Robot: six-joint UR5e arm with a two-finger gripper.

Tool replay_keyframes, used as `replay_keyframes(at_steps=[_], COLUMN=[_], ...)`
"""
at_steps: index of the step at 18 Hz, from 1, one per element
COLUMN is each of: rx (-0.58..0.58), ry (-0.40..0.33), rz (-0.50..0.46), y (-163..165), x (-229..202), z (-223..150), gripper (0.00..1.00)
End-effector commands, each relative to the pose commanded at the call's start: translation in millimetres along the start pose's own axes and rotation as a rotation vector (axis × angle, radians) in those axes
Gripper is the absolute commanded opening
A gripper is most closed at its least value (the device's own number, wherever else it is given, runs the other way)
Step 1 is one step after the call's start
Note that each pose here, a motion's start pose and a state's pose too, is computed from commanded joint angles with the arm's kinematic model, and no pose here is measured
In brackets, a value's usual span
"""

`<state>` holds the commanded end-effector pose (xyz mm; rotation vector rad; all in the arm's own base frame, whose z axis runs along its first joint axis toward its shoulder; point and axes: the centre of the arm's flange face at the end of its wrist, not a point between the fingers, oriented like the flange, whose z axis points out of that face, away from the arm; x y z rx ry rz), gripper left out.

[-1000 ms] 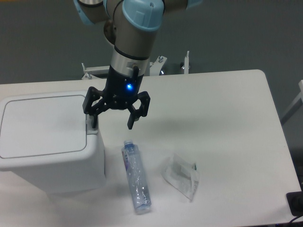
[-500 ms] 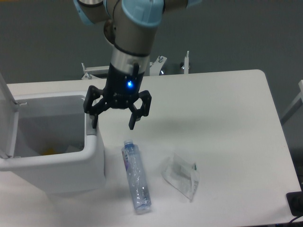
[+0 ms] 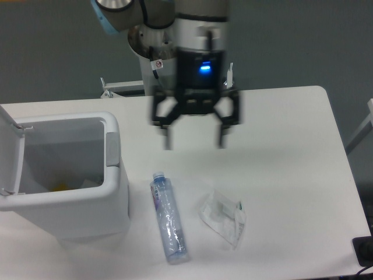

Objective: Open the trash can

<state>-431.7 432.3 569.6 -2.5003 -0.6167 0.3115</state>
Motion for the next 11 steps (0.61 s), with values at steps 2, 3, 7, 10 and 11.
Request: replay_keyframes(at_steps=[2,3,7,10,11], rx=[-0.088,-0.149,-0.236,-0.278,-0.277], ry=[-0.021,-0.05,-0.085,-0.078,-0.084], rz=[0.137,0.198,0.241,0.351,0.348], y=[19,32,66,89,90], x=[-34,-54,-110,-139,-142], z=[1,1,0,3,2], gripper=[1.0,1.0,1.0,1.0,1.0])
